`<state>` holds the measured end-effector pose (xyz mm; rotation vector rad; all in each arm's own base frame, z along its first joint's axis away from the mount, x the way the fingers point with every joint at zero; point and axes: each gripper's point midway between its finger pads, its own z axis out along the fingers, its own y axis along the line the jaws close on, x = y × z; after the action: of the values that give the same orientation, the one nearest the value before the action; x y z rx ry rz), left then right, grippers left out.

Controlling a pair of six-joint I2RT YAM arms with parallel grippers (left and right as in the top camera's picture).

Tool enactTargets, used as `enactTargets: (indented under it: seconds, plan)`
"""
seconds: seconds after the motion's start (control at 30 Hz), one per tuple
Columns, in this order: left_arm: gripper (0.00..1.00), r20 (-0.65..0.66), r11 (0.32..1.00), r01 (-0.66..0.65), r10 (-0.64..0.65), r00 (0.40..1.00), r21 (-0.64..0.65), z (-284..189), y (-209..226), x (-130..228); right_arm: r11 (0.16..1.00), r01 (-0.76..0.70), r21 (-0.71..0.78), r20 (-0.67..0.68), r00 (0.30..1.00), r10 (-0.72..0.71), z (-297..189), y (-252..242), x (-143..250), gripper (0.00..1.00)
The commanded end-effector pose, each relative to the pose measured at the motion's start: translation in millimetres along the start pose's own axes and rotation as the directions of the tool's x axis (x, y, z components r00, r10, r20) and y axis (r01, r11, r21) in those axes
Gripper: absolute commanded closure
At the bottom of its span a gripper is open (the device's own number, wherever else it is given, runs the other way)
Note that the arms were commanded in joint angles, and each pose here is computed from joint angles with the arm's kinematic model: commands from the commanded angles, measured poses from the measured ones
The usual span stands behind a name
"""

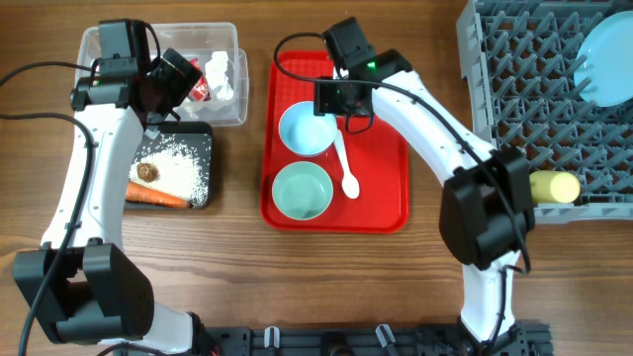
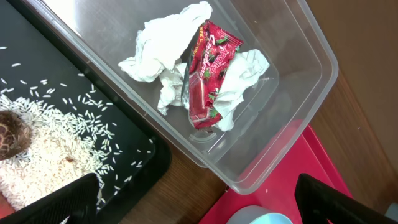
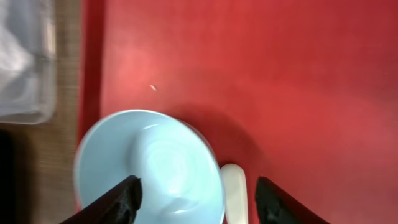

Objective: Sort waste into correct bins and load items into the dishwasher rack
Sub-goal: 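Grasp the bowl rim with the right gripper and lift it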

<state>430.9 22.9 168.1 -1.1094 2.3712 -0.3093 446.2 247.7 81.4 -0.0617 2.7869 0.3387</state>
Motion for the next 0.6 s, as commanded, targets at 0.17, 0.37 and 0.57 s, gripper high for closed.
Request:
enactTargets:
  seconds: [0.17,0.37,0.57]
  plan:
    - [0.0,0.009,1.0,0.016,-0.016,1.0,0.018,-6,-3,-4,0.998,-0.059,-0.021,-0.064,0.996,0.057,30,-2,13,0.63]
    - [0.0,0.009,1.0,0.016,-0.016,1.0,0.018,-6,-3,-4,0.988,-0.13,-0.077,-0.155,0.981,0.117,48,7,30,0.72]
    - [0.0,0.009,1.0,0.016,-0.016,1.0,0.018,-6,-3,-4,0.985,-0.154,-0.081,-0.174,0.975,0.138,55,7,34,0.72]
